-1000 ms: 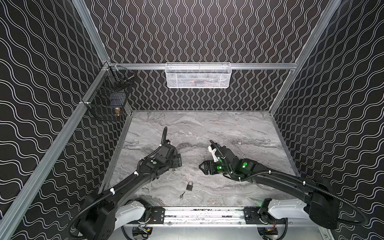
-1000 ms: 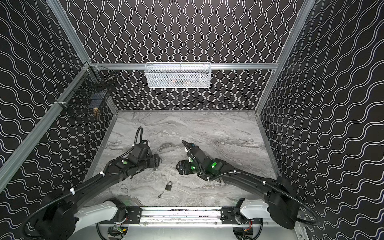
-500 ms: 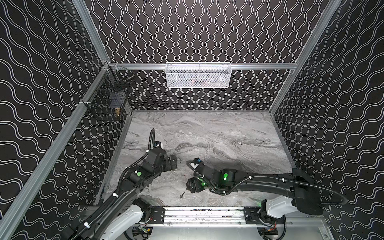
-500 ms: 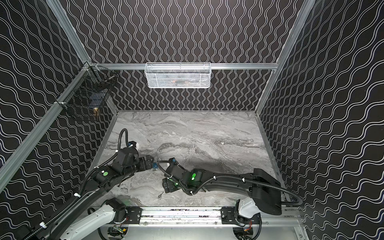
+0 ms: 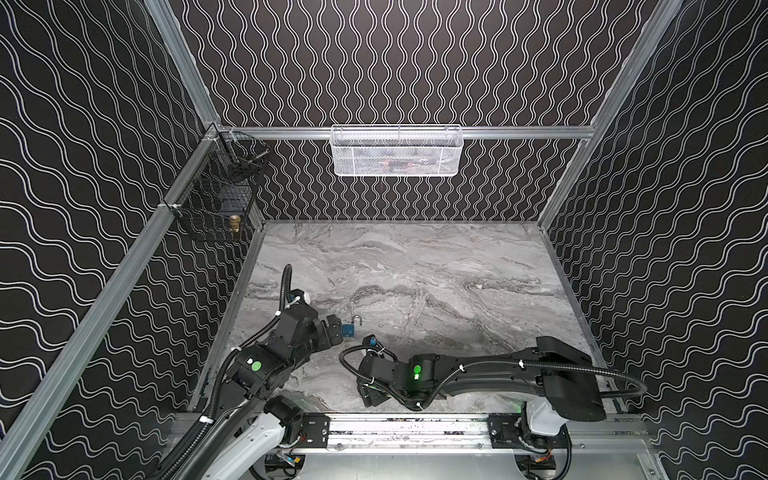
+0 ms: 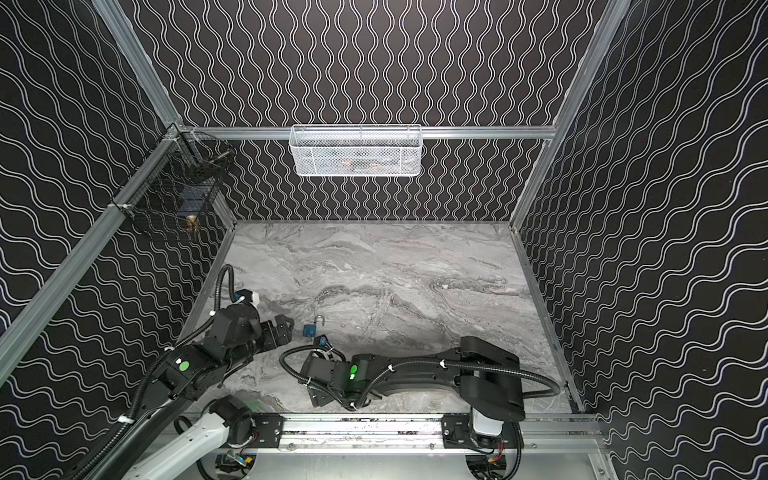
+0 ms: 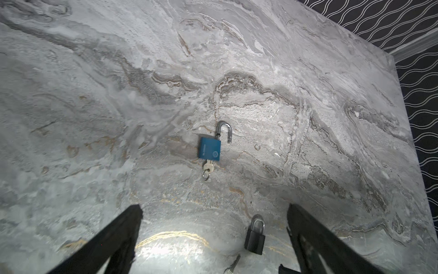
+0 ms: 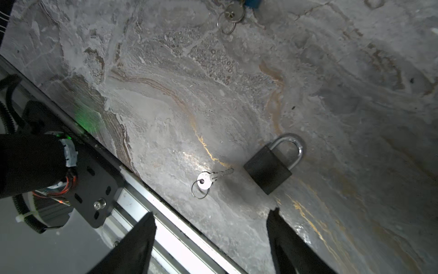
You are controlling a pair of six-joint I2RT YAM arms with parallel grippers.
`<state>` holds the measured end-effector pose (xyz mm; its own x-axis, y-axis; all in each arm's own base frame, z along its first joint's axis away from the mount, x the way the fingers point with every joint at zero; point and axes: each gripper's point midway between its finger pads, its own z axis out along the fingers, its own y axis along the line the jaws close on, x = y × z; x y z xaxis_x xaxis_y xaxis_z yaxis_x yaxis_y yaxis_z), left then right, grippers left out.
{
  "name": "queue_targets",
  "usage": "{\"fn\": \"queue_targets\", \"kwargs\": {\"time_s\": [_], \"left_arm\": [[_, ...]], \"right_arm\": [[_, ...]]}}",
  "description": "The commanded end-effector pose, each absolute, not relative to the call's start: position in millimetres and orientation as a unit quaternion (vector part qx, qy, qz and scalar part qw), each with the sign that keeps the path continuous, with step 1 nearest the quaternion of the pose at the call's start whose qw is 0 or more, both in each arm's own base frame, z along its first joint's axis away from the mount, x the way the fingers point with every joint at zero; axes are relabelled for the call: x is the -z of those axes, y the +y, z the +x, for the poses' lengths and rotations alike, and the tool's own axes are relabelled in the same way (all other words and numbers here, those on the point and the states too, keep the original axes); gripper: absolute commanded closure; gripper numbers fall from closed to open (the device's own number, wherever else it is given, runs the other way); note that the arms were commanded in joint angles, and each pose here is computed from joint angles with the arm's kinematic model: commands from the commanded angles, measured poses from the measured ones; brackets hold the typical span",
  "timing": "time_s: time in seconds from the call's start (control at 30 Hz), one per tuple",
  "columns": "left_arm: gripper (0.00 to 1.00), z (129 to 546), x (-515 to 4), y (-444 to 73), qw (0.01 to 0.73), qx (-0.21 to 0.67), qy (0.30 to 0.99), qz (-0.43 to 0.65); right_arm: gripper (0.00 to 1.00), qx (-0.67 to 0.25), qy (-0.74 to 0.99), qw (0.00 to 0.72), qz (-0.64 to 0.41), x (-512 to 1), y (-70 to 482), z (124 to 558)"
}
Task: Unlock with the key
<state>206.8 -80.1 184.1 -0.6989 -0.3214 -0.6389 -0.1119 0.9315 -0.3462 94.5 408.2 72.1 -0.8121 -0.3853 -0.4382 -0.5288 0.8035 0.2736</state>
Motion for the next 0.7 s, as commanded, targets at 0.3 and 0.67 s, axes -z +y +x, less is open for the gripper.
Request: {"fn": "queue_targets", "kwargs": {"time_s": [0.3,0.67], "left_arm": [[0.01,194,-192,-58,0.377,0.113,0.907,-0.15],[0.01,190,-191,-49,0.385,0.107,0.901,-0.17]], "right_arm": [[0.41,-0.182,0.916,0.16,-0.319,-50,429,77],[0.52,-0.146,0.915,0.152,-0.343,-28,429,72]]}}
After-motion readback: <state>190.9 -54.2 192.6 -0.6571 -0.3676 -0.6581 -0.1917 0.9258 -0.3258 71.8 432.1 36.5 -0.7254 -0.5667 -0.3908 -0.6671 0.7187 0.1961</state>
